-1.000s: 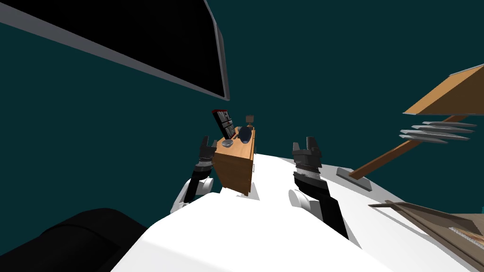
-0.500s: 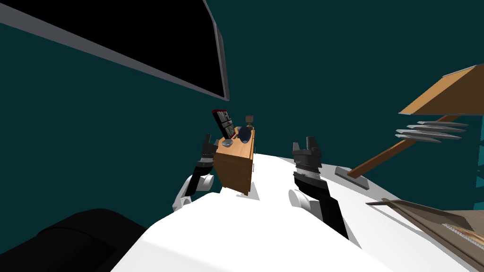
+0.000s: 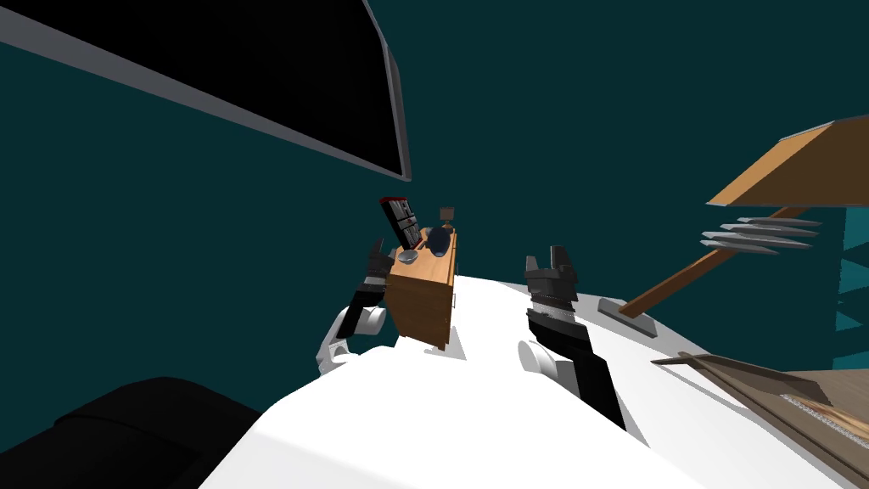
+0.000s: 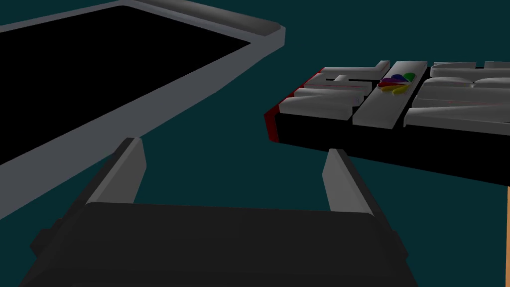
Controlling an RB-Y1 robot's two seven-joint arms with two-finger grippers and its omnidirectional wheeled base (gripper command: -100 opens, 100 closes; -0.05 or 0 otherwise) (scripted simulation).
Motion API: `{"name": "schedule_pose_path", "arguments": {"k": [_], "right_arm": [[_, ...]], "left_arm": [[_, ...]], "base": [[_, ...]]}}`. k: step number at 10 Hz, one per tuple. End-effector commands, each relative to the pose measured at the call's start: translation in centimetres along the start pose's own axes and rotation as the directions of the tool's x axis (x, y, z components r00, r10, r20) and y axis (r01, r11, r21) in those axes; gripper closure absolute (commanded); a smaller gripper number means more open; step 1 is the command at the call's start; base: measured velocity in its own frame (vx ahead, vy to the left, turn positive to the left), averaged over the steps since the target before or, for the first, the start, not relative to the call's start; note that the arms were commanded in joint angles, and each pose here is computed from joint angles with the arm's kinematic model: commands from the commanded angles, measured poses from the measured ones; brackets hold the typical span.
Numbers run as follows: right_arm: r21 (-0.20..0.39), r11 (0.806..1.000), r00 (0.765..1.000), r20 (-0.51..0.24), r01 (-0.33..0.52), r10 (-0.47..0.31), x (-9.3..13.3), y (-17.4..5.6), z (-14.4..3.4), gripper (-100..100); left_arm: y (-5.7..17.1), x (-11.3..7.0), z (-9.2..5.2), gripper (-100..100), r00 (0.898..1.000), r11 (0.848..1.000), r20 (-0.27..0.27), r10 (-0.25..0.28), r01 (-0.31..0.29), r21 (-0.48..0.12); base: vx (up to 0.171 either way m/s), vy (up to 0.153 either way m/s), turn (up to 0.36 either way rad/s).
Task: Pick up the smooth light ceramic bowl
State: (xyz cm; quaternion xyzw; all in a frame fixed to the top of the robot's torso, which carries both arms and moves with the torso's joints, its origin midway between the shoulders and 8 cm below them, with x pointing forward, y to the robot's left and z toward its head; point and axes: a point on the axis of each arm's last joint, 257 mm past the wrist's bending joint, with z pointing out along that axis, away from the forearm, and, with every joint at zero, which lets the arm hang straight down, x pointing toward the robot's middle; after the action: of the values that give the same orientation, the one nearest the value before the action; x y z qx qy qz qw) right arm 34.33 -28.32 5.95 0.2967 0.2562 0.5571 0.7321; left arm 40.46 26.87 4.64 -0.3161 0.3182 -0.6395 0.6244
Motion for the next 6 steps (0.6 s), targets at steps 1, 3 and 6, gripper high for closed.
{"name": "schedule_pose_path", "arguments": {"k": [1, 3, 6], "right_arm": [[0.0, 1.0, 1.0, 0.0, 0.0, 0.0, 0.0, 0.0, 0.0, 0], [0.0, 1.0, 1.0, 0.0, 0.0, 0.0, 0.0, 0.0, 0.0, 0], [0.0, 1.0, 1.0, 0.0, 0.0, 0.0, 0.0, 0.0, 0.0, 0]], "left_arm": [[0.7, 0.0, 0.4, -100, 1.0, 0.999, 0.003, -0.014, 0.014, -0.032], [1.1, 0.2, 1.3, -100, 0.999, 0.998, -0.001, -0.041, 0.041, -0.053], [2.1, 0.2, 2.1, -100, 0.998, 0.993, 0.001, -0.067, 0.067, -0.098]], "base": [[-0.012, 0.005, -0.013], [-0.01, 0.002, -0.01], [-0.007, 0.001, -0.015]]}}
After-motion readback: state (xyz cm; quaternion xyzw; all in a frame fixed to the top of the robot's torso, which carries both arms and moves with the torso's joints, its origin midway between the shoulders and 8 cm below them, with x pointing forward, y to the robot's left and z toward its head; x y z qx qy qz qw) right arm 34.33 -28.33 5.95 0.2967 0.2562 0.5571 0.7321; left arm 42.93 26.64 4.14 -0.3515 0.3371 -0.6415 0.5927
